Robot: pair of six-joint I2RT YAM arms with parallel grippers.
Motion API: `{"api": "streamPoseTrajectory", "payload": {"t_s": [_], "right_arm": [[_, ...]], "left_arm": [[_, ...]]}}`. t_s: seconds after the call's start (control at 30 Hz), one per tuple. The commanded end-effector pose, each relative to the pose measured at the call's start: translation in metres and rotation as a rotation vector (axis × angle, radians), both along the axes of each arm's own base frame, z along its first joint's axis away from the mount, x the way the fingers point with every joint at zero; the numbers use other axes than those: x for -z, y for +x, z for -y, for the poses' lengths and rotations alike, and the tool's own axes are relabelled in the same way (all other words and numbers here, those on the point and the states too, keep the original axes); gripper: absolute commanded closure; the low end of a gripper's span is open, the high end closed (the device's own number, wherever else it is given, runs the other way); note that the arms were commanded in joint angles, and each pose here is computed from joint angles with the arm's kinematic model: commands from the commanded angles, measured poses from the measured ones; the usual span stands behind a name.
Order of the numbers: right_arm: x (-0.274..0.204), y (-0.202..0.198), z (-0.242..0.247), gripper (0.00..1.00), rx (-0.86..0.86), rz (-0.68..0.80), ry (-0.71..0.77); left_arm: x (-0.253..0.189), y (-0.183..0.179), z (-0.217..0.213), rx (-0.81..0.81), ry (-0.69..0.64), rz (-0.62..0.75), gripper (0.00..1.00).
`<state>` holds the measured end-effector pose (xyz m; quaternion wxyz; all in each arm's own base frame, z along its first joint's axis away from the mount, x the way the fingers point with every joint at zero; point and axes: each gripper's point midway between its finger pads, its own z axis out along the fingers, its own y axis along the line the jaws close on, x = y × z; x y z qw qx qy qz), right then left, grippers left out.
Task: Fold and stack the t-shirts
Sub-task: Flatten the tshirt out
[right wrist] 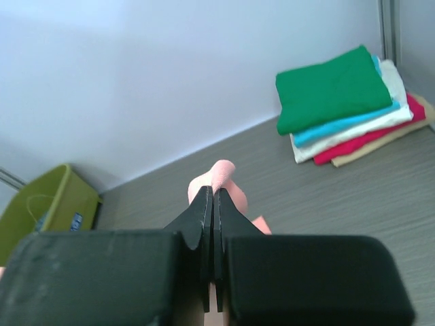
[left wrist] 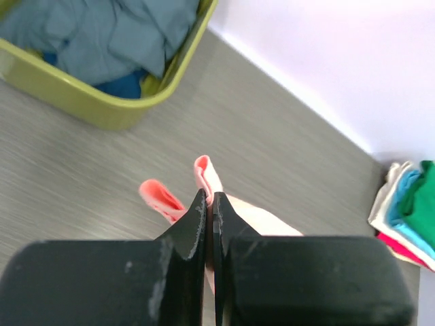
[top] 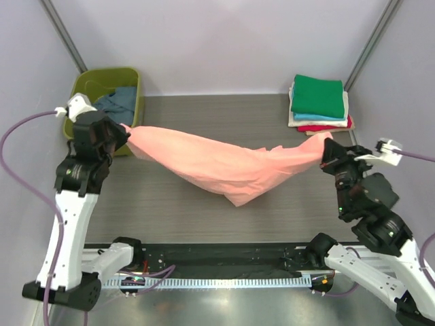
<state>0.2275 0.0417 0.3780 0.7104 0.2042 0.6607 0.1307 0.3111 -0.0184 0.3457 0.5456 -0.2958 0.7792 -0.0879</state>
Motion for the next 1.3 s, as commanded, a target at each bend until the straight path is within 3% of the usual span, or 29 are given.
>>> {"api": "streamPoseTrajectory", "payload": {"t_s": [0.0, 0.27, 0.47, 0.7, 0.73, 0.8, 0.83, 0.9, 0.93, 1.0, 1.03, 1.07, 1.13, 1.17, 1.23, 1.27], "right_arm": [[-0.052, -0.021, 0.021, 0.99, 0.01, 0.127, 0.049], [-0.12, -0.056, 0.006, 0.99, -0.224, 0.327, -0.015], [-0.181, -0.089, 0.015, 0.99, -0.287, 0.485, -0.019], [-0.236, -0.092, 0.029, 0.99, -0.201, 0.598, -0.043], [-0.231, -0.065, 0.023, 0.99, -0.136, 0.522, -0.059], [-0.236, -0.042, 0.024, 0.99, -0.04, 0.456, -0.092], [-0.218, -0.008, 0.016, 0.99, 0.056, 0.34, -0.162], [-0.206, 0.025, 0.002, 0.99, 0.129, 0.243, -0.236], [-0.181, 0.063, -0.023, 0.99, 0.16, 0.149, -0.339], [-0.158, 0.105, -0.026, 0.99, 0.215, 0.071, -0.401], [-0.117, 0.15, -0.044, 0.99, 0.191, -0.022, -0.409], [-0.1, 0.183, -0.04, 0.99, 0.128, -0.042, -0.406], [-0.046, 0.234, -0.052, 0.99, 0.045, -0.14, -0.393], [0.008, 0.277, -0.077, 0.99, -0.061, -0.231, -0.4], [0.061, 0.306, -0.089, 0.98, -0.136, -0.365, -0.43], [0.09, 0.333, -0.11, 0.9, -0.203, -0.418, -0.443]], "left_arm": [[-0.063, -0.035, -0.022, -0.05, 0.06, 0.161, 1.0], [-0.139, -0.096, -0.031, -0.018, 0.102, 0.381, 1.0], [-0.197, -0.138, -0.038, -0.003, 0.152, 0.556, 1.0], [-0.234, -0.132, -0.035, 0.016, 0.207, 0.61, 1.0], [-0.225, -0.108, -0.033, 0.021, 0.22, 0.54, 1.0], [-0.236, -0.098, -0.035, -0.001, 0.215, 0.522, 1.0], [-0.213, -0.059, -0.028, 0.017, 0.227, 0.398, 1.0], [-0.202, -0.034, -0.023, 0.029, 0.223, 0.317, 1.0], [-0.192, -0.018, -0.02, 0.034, 0.227, 0.272, 1.0], [-0.146, 0.033, -0.013, 0.038, 0.235, 0.116, 1.0], [-0.126, 0.047, -0.017, 0.022, 0.235, 0.054, 1.0], [-0.079, 0.077, -0.015, 0.028, 0.226, -0.073, 1.0], [-0.024, 0.097, -0.022, 0.009, 0.163, -0.218, 1.0], [0.023, 0.109, -0.021, 0.022, 0.147, -0.34, 1.0], [0.068, 0.116, -0.022, 0.035, 0.122, -0.452, 0.8], [0.097, 0.118, -0.019, 0.055, 0.116, -0.527, 0.7]]}}
